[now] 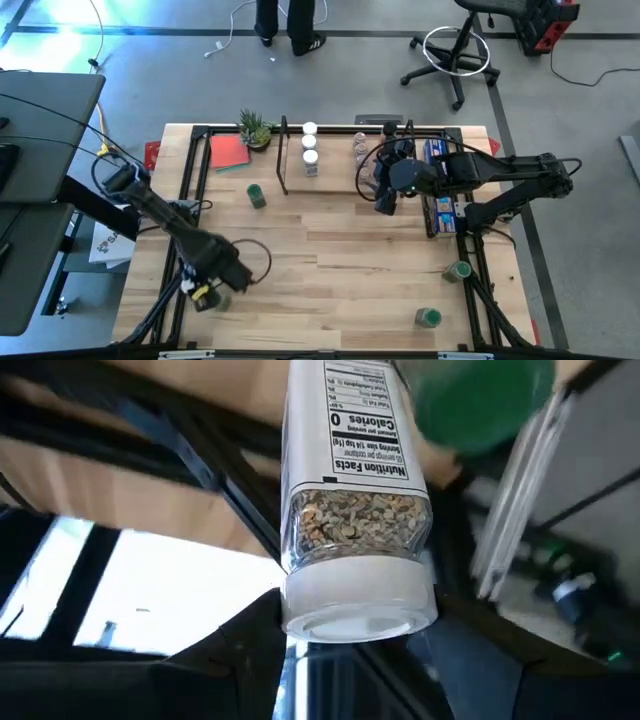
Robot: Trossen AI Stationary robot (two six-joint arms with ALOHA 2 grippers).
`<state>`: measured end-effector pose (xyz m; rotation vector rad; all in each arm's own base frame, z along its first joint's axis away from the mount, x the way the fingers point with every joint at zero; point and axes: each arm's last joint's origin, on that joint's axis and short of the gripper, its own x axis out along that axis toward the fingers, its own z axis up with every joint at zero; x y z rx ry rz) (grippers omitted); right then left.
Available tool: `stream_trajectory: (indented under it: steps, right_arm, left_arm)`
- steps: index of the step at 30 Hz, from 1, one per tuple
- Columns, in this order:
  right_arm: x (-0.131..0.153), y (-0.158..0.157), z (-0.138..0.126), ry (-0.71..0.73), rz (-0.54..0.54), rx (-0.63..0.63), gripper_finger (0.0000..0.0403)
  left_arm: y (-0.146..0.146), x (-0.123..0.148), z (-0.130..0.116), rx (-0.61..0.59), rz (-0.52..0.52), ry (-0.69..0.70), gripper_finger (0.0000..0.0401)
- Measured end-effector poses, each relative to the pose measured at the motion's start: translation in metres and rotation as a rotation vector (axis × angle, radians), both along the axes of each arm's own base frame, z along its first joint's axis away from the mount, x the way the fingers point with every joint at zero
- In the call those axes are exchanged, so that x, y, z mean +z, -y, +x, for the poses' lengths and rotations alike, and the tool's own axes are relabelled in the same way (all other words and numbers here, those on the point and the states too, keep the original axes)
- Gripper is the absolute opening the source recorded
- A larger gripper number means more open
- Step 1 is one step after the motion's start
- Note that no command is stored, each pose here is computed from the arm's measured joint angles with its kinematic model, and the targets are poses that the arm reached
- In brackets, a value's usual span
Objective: Shelf spices
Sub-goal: Put the white seasoning bottle on the shelf, aligned with the other white seasoning bottle
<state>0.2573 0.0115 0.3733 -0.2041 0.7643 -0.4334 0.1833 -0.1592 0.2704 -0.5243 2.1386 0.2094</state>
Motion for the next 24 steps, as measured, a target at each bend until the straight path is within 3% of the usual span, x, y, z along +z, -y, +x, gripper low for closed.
stream_trajectory:
  steps: [5, 11, 24]
  right_arm:
    - [0.003, 0.0, -0.004, 0.008, -0.007, 0.009, 0.0275]
    - [0.009, 0.001, -0.011, 0.025, -0.005, 0.008, 0.0275]
    - [0.011, 0.002, -0.038, 0.028, 0.124, -0.126, 0.0275]
  left_arm:
    - [-0.028, 0.01, 0.009, 0.048, 0.04, 0.113, 0.0204]
    - [-0.059, 0.001, 0.034, -0.011, 0.052, 0.18, 0.0204]
    - [-0.125, -0.052, 0.151, -0.212, 0.008, 0.192, 0.0204]
